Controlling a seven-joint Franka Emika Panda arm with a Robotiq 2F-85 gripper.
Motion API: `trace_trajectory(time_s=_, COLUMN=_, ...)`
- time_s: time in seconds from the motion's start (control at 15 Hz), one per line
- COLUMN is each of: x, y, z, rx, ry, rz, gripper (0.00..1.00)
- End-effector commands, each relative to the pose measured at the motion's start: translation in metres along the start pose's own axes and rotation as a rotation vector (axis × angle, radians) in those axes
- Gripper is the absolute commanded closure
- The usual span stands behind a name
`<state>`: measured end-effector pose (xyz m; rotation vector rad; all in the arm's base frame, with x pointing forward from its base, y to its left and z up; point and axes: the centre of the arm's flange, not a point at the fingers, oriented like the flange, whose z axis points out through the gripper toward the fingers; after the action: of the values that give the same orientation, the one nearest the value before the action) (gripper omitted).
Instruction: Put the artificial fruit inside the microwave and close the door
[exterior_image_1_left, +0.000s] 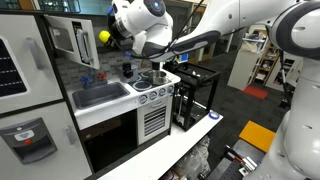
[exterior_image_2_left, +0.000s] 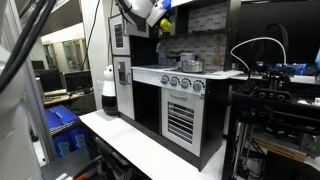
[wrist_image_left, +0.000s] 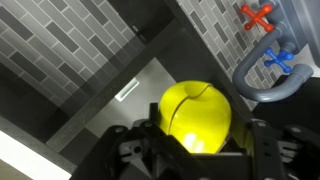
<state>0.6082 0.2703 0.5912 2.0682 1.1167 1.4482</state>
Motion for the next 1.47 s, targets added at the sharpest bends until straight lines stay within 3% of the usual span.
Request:
trace_trajectory(time_s=0.0, x=0.007, y=-0.002, z=0.011, rx=-0.024, ry=0.037, rz=-0.023, gripper=0.58)
trace_trajectory(time_s=0.6, x=0.007, y=-0.017, z=0.025, rx=-0.054, ry=0.051, rz=-0.092, gripper=0.58)
trace_trajectory(time_s=1.4, x=0.002, y=0.0, z=0.046, rx=-0.103, ry=0.063, rz=-0.105, gripper=0.58)
